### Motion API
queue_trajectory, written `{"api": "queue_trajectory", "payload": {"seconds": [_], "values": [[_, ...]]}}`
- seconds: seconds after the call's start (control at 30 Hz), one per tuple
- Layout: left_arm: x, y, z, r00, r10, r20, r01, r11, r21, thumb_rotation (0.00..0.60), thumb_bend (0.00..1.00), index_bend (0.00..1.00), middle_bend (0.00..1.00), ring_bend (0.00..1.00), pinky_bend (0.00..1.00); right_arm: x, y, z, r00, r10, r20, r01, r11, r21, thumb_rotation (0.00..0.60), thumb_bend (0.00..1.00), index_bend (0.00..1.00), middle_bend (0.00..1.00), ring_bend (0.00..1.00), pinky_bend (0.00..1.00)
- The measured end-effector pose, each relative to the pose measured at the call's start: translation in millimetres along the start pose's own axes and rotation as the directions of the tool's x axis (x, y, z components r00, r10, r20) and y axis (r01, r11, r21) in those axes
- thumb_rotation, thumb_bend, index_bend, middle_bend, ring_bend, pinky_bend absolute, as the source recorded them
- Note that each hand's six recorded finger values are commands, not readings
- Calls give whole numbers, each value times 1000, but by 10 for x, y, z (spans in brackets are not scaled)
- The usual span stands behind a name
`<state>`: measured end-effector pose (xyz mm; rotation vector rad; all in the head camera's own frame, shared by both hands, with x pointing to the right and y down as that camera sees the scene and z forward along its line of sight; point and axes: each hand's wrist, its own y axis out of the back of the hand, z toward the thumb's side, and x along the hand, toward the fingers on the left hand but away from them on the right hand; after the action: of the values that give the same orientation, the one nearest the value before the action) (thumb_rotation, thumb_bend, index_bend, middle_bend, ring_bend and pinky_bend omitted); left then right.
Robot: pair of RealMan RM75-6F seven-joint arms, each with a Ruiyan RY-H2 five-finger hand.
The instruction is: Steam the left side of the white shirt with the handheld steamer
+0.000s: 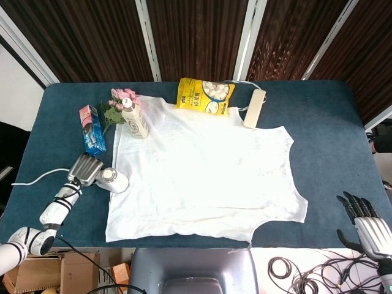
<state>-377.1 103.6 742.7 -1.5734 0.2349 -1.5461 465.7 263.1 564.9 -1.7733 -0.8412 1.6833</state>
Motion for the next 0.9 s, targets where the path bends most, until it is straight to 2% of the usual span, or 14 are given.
{"api": "queue_trajectory", "payload": {"seconds": [0.2,0.37,0.63,0.77,0.9], "values": [[11,-8,20,1000,1,2,-2,1000,11,600,402,764,583,506,381,2,0,-1,1000,1,-1,-1,1000,0,600,363,0,0,0,0],[15,-26,27,1000,-4,4,4,1000,6,600,481,774,602,529,406,7,5,-5,1000,0,-1,0,1000,-1,600,363,0,0,0,0],[13,-69,35,1000,19,4,-19,999,26,600,453,776,649,604,494,10,2,-2,1000,3,-4,-3,1000,-3,600,363,0,0,0,0],[4,-111,53,1000,15,14,-15,1000,-8,600,471,776,678,665,555,14,7,-5,1000,4,-6,-4,1000,-6,600,363,0,0,0,0],[-13,-148,77,999,11,33,-9,998,-58,600,487,761,693,681,569,15,6,-7,1000,5,-6,-5,1000,-7,600,362,0,0,0,0]]}}
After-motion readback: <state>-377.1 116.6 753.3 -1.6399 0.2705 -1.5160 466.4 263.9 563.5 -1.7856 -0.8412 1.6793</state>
